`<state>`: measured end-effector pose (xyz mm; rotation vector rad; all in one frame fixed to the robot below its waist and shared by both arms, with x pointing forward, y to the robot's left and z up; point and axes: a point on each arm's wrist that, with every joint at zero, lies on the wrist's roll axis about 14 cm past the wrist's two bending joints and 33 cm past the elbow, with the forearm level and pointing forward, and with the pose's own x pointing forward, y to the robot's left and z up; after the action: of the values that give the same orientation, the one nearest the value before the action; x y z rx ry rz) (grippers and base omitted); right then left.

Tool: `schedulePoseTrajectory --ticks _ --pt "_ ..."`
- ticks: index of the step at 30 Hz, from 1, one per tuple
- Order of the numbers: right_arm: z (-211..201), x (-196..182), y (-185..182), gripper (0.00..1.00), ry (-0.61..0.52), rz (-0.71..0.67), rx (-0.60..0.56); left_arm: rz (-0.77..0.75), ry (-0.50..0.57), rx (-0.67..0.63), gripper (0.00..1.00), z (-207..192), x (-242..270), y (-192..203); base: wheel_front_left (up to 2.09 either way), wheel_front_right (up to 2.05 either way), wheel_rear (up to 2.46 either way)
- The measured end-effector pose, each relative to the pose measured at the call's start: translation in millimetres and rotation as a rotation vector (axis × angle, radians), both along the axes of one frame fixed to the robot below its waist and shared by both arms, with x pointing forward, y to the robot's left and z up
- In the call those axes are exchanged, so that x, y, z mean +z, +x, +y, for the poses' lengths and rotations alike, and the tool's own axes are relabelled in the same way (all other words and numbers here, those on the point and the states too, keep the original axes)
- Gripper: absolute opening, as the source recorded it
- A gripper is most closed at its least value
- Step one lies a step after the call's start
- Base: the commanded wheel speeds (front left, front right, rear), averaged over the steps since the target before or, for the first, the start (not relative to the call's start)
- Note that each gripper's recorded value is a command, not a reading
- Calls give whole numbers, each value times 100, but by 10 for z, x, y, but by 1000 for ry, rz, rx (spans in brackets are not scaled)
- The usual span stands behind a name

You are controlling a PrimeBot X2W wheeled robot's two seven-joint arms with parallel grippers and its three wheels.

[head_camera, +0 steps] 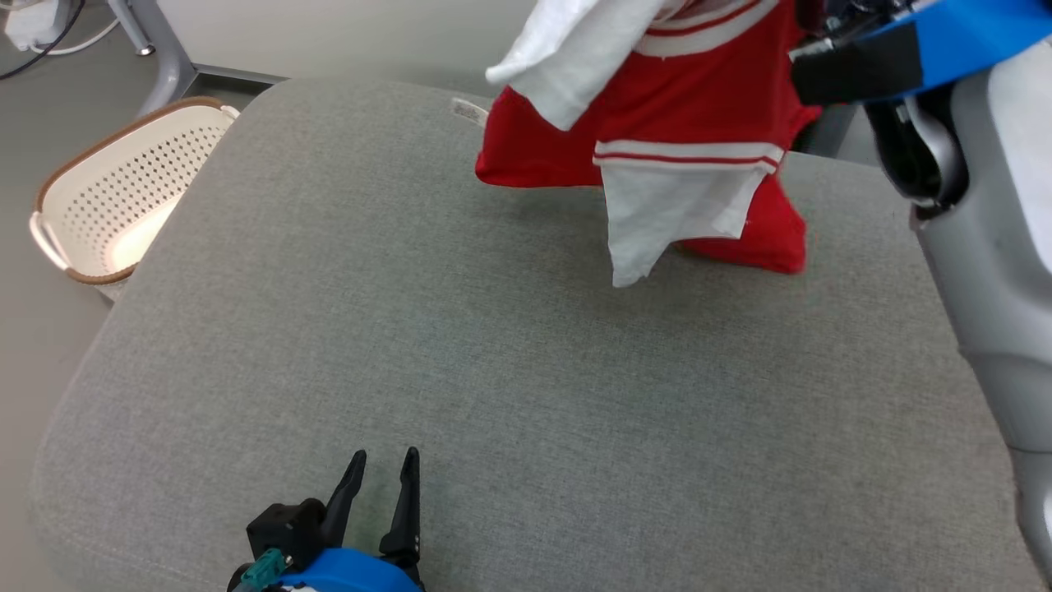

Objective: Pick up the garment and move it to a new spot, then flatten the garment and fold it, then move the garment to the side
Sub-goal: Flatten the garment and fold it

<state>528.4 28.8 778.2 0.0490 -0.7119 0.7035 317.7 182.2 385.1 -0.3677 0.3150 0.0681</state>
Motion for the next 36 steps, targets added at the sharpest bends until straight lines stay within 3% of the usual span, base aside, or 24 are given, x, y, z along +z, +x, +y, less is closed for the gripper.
schedulePoseTrajectory --ticks 2,7,9,10,11,14,15,16,19,25,29,36 --pt "-171 -266 32 0 -29 53 -21 13 1 -8 100 -22 -42 -9 0 0 0" --pt "-943 -1583 78 0 -147 377 -154 12 -9 -65 100 -188 -58 99 0 0 0" --pt "-1353 -2127 -25 0 -214 512 -233 5 -9 -97 100 -274 -47 152 0 0 0" --pt "-1353 -2127 -25 0 -214 512 -233 5 -9 -97 100 -274 -47 152 0 0 0" --pt "-1711 -2552 -190 0 -232 640 -301 -10 -11 -125 100 -358 -12 216 0 0 0" --pt "-2116 -2973 -443 0 -237 777 -387 -28 -12 -155 100 -442 33 283 0 0 0" --pt "-2252 -3112 -532 33 -250 820 -421 -34 -12 -164 100 -467 48 301 0 0 0" --pt "-2396 -3261 -630 100 -264 868 -458 -39 -13 -171 100 -489 61 318 0 0 0" --pt "-2696 -3427 -771 100 -256 932 -549 -45 -14 -191 100 -548 75 344 0 0 0" --pt "-2831 -3203 -677 100 -201 851 -639 -28 -14 -211 100 -608 21 330 0 0 0" --pt "-2350 -2956 -617 100 -170 733 -560 -22 -12 -214 100 -610 3 322 0 0 0" --pt "-1524 -3175 -941 100 -262 728 -365 -11 -13 -209 100 -597 -25 302 0 0 0"
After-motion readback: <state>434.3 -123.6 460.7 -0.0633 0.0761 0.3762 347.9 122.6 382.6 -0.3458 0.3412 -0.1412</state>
